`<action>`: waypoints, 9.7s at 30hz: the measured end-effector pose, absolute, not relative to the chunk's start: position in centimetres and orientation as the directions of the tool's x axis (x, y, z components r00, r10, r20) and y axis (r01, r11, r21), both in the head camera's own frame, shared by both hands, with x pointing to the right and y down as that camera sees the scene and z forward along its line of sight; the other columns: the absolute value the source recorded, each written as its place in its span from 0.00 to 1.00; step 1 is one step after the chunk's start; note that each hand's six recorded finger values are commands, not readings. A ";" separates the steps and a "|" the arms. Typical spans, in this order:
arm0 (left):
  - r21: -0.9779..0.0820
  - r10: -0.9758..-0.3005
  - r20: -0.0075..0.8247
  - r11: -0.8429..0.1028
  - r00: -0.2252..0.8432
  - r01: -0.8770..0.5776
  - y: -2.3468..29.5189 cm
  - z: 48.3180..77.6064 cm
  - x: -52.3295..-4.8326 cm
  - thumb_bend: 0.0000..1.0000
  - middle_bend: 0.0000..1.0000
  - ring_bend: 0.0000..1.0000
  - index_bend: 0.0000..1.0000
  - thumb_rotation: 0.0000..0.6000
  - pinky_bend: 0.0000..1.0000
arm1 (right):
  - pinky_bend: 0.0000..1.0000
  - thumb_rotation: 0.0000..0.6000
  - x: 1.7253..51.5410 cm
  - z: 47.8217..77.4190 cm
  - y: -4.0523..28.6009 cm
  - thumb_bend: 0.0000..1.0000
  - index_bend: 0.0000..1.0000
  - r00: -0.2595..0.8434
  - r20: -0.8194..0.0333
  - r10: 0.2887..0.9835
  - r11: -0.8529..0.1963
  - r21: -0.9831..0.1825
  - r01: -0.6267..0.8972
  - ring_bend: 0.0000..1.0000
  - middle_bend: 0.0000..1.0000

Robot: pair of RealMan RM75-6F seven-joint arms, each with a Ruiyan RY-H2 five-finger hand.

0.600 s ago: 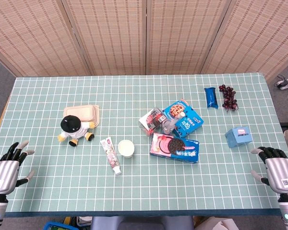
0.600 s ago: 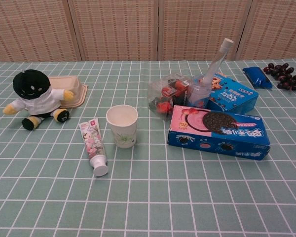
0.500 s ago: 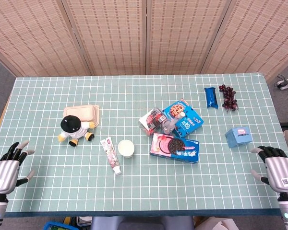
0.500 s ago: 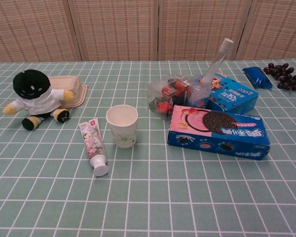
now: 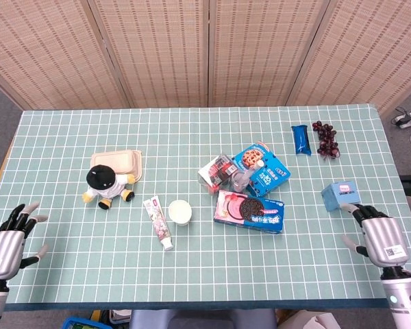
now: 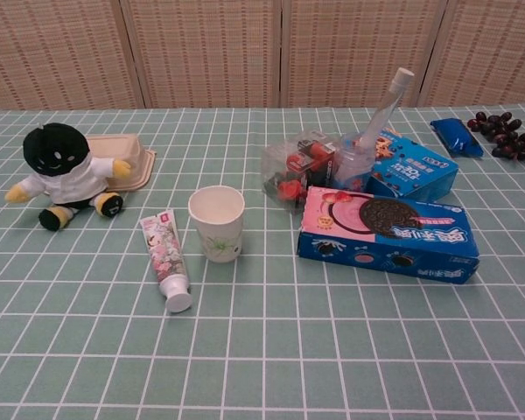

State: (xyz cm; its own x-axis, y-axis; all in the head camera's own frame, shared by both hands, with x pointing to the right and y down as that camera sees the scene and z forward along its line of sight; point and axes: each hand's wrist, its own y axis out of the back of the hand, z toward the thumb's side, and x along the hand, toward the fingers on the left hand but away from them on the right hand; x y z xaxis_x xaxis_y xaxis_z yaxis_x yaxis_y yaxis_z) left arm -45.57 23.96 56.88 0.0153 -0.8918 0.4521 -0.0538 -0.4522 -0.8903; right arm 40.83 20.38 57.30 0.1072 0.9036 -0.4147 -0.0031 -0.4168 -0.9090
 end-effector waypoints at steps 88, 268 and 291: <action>-0.904 -0.908 0.419 -0.417 0.002 -0.100 23.5 54.3 -46.5 0.27 0.14 0.08 0.36 1.00 0.30 | 1.00 1.00 21.1 66.2 12.6 0.84 0.16 0.214 -0.488 0.846 -0.442 -0.867 -0.230 1.00 1.00; -0.904 -0.909 0.417 -0.417 0.014 -0.093 23.9 53.6 -46.3 0.27 0.14 0.08 0.36 1.00 0.30 | 1.00 1.00 16.0 56.9 12.0 0.70 0.74 0.482 -0.291 0.827 -0.494 -0.786 0.372 1.00 1.00; -0.905 -0.910 0.414 -0.414 0.011 -0.095 23.9 53.5 -46.3 0.27 0.14 0.08 0.36 1.00 0.30 | 1.00 1.00 16.9 56.7 12.5 0.71 0.74 0.512 -0.289 0.809 -0.587 -0.433 0.684 1.00 1.00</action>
State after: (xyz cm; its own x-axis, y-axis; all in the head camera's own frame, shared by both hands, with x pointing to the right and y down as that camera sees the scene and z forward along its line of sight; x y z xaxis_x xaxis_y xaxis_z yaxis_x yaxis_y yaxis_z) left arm -46.27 23.87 53.51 0.0113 -0.9100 0.4144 -0.0952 -0.4135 -0.9055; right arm 16.93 12.45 56.69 0.5122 0.8089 -0.2886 0.6838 -0.5874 -0.4328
